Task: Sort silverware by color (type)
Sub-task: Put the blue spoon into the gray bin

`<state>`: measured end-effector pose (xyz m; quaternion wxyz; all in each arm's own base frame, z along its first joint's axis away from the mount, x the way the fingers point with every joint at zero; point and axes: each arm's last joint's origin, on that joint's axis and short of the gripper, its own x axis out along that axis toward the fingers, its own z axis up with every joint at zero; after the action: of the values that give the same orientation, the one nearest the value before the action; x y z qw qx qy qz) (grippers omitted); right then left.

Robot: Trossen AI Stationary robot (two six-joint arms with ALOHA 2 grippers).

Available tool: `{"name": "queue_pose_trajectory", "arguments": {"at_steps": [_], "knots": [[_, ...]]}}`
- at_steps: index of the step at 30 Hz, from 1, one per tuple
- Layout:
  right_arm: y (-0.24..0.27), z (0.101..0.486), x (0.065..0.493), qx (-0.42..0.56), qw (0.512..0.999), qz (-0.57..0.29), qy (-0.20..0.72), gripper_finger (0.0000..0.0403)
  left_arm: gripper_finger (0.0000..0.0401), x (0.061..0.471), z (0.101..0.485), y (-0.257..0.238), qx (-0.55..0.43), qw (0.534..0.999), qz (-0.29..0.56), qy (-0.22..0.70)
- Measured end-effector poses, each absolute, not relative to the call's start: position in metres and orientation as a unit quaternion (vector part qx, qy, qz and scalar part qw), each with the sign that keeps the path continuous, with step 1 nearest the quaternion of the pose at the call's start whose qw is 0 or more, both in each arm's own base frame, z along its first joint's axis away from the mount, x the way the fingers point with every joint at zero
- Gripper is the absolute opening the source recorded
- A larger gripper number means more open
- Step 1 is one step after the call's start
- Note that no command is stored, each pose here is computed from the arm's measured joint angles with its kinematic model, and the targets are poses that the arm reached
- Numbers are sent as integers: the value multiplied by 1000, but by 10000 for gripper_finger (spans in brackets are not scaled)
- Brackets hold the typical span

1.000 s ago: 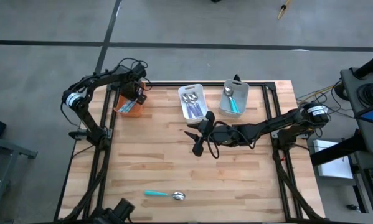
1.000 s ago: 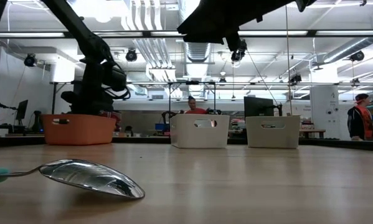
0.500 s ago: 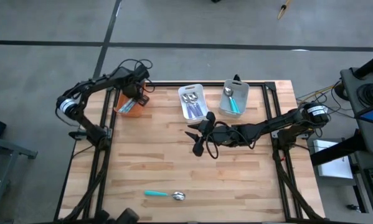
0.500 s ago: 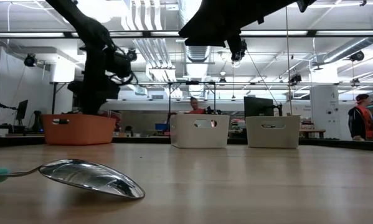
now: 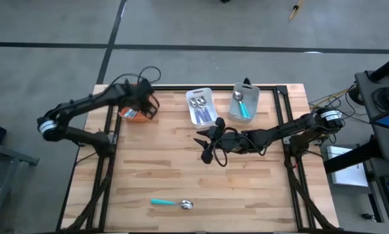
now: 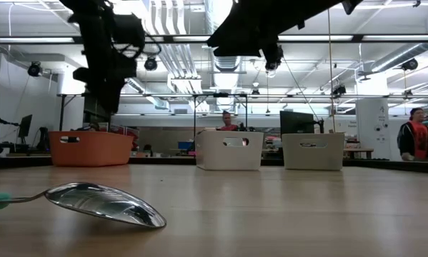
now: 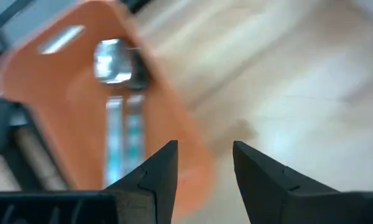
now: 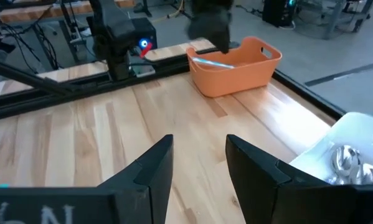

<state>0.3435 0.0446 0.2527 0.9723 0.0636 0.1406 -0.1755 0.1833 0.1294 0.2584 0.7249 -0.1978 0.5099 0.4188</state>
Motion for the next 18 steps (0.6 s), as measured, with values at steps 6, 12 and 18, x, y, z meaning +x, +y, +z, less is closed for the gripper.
{"name": "queue_pose_trajectory", "arguments": {"at_steps": [6, 12, 18], "knots": [[47, 252, 343, 84, 974, -154, 146, 135, 133, 194, 250, 55, -197, 800, 338, 454], [47, 252, 343, 88, 974, -152, 146, 130, 130, 201, 232, -18, -142, 879, 187, 415], [47, 252, 343, 88, 974, -153, 146, 131, 130, 197, 212, -88, -101, 922, 23, 372]]}}
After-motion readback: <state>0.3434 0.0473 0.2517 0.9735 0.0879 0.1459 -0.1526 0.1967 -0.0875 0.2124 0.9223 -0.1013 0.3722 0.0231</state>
